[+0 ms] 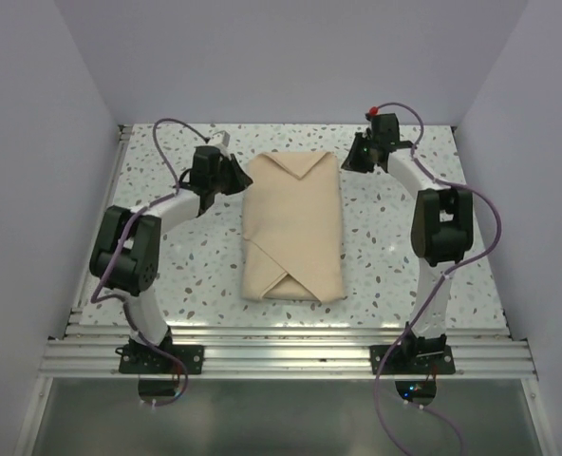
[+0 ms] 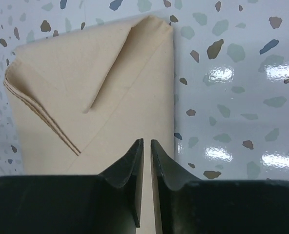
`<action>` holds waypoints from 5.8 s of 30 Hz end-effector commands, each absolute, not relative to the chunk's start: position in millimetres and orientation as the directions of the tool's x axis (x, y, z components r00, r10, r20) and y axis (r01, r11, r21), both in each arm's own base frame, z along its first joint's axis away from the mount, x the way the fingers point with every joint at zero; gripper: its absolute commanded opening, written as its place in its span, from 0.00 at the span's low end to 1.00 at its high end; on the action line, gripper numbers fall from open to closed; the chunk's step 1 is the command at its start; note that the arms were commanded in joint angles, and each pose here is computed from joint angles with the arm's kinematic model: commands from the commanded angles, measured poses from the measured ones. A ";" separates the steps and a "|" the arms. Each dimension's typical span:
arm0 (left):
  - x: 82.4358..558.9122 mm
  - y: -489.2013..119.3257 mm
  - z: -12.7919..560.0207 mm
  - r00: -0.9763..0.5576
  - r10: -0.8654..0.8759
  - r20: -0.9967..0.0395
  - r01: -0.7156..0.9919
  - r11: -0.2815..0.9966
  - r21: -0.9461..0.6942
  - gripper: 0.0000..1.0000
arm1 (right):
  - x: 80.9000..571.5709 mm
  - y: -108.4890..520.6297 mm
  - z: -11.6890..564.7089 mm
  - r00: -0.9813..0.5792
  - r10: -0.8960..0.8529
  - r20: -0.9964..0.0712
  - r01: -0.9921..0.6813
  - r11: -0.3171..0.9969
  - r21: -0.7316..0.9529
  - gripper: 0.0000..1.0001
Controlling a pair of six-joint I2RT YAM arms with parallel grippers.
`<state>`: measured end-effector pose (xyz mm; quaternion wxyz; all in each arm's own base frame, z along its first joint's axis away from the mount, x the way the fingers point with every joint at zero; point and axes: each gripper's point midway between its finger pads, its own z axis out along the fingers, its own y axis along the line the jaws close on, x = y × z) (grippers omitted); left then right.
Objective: Prepare the surgical pack
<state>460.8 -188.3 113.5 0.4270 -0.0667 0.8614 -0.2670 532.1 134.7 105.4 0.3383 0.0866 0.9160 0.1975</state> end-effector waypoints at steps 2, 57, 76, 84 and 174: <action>505.8 -224.0 128.7 -0.620 -0.317 -0.717 0.284 0.761 -0.583 0.07 | 533.3 164.3 96.6 -0.787 0.303 -0.537 -0.042 0.843 0.536 0.10; 614.2 -148.2 63.0 -0.559 -0.362 -0.746 0.072 0.875 -0.478 0.36 | 619.4 120.4 51.1 -0.696 0.477 -0.536 0.130 0.819 0.560 0.18; 602.3 -139.0 78.6 -0.557 -0.324 -0.765 0.072 0.898 -0.433 0.59 | 605.9 104.0 76.1 -0.679 0.413 -0.606 0.106 0.873 0.476 0.48; 605.6 -148.4 51.3 -0.600 -0.331 -0.728 0.080 0.881 -0.467 0.60 | 609.7 108.0 38.4 -0.715 0.422 -0.558 0.131 0.864 0.486 0.48; 657.9 -173.7 154.7 -0.441 -0.499 -0.746 0.284 0.710 -0.644 0.00 | 658.8 155.1 183.8 -0.519 0.582 -0.626 -0.165 0.650 0.742 0.00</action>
